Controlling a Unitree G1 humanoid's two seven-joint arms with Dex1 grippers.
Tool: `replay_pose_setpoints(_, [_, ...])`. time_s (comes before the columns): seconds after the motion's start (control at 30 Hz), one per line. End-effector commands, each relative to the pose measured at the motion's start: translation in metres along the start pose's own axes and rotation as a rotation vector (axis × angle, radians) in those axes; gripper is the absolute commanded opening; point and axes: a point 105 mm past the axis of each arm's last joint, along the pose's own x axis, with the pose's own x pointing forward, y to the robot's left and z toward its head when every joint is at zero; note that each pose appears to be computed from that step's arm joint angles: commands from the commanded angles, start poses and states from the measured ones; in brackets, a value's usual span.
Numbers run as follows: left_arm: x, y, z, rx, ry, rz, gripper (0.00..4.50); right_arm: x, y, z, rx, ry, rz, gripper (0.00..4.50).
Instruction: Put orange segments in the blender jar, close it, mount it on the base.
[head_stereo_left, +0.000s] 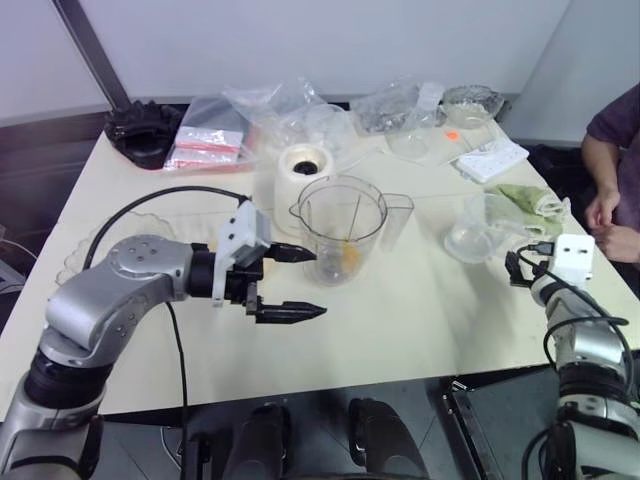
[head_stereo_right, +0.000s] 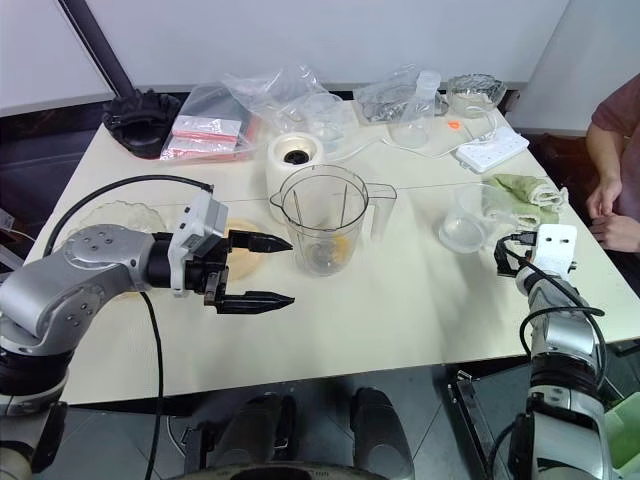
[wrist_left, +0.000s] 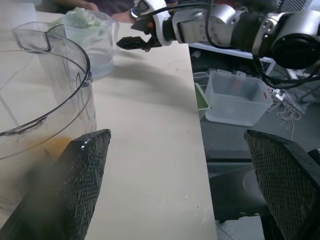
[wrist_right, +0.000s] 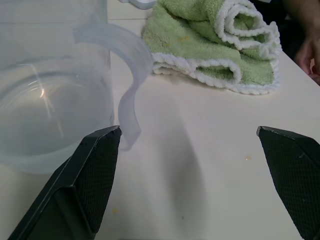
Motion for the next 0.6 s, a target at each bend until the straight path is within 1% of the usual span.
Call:
replay_pose_setpoints(0.03, [-0.003, -0.002, 0.008, 0.041, -0.012, 0.004, 4.45, 0.005, -0.005, 0.020, -0.014, -0.063, -0.013, 4.50])
replay_pose_setpoints(0.2, [-0.004, -0.001, 0.008, 0.041, -0.012, 0.022, 4.45, 0.012, -0.005, 0.022, -0.019, -0.069, -0.022, 4.50])
replay_pose_setpoints(0.6, [-0.005, 0.001, 0.010, 0.051, -0.012, 0.049, 4.45, 0.029, -0.008, 0.024, -0.013, -0.071, -0.125, 4.50])
